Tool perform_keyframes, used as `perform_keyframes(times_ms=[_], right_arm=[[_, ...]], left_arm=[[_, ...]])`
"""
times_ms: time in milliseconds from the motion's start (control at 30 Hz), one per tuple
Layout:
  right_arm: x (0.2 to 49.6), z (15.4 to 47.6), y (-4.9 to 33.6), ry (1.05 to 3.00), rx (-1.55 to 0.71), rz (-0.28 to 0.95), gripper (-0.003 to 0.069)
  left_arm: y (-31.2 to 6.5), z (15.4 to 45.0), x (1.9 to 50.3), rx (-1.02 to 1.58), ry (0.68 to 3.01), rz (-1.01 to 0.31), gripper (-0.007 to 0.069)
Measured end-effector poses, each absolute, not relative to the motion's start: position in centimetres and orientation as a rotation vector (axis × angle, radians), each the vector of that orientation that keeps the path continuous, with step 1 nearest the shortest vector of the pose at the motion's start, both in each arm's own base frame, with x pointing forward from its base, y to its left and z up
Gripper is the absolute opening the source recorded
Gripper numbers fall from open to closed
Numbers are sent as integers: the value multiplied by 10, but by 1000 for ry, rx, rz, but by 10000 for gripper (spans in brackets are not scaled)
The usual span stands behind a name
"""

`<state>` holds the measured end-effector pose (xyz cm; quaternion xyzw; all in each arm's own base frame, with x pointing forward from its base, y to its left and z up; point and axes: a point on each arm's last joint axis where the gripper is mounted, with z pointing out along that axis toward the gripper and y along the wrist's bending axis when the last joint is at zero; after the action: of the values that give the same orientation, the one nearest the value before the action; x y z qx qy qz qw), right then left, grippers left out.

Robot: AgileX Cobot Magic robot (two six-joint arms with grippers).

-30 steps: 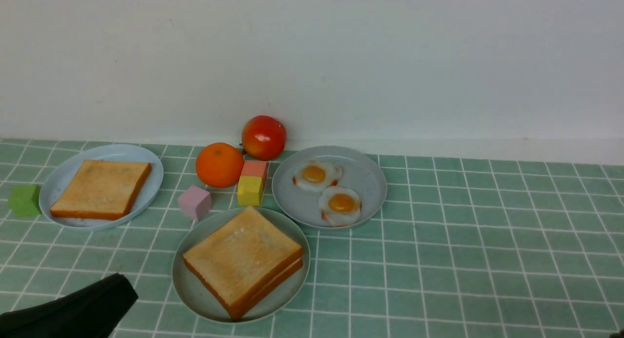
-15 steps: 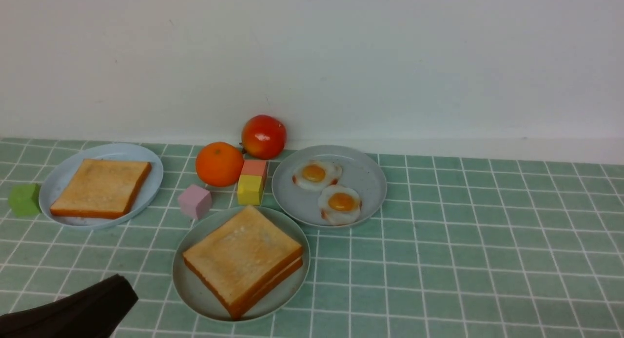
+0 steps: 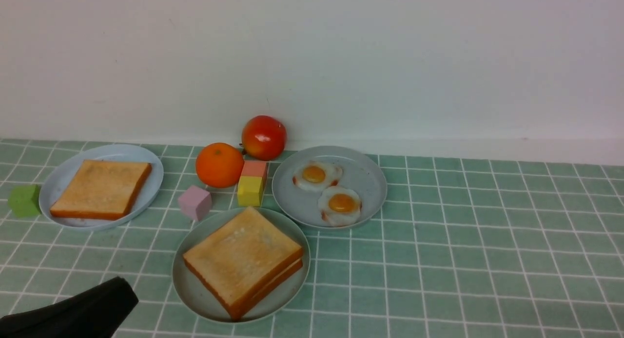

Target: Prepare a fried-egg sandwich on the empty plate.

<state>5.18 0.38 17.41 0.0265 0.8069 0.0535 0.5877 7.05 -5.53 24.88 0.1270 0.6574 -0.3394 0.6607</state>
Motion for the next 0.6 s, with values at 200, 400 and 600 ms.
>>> perform_keyframes(times_ms=[200, 400, 600], right_arm=[[52, 174, 4, 1880, 62, 124, -5], [52, 174, 4, 1880, 62, 123, -3], [52, 174, 4, 1879, 62, 123, 0]], left_arm=[[-55, 249, 70, 288, 1489, -767, 4], [-55, 248, 70, 287, 1482, -766, 11], [-41, 236, 74, 146, 1514, -652, -13]])
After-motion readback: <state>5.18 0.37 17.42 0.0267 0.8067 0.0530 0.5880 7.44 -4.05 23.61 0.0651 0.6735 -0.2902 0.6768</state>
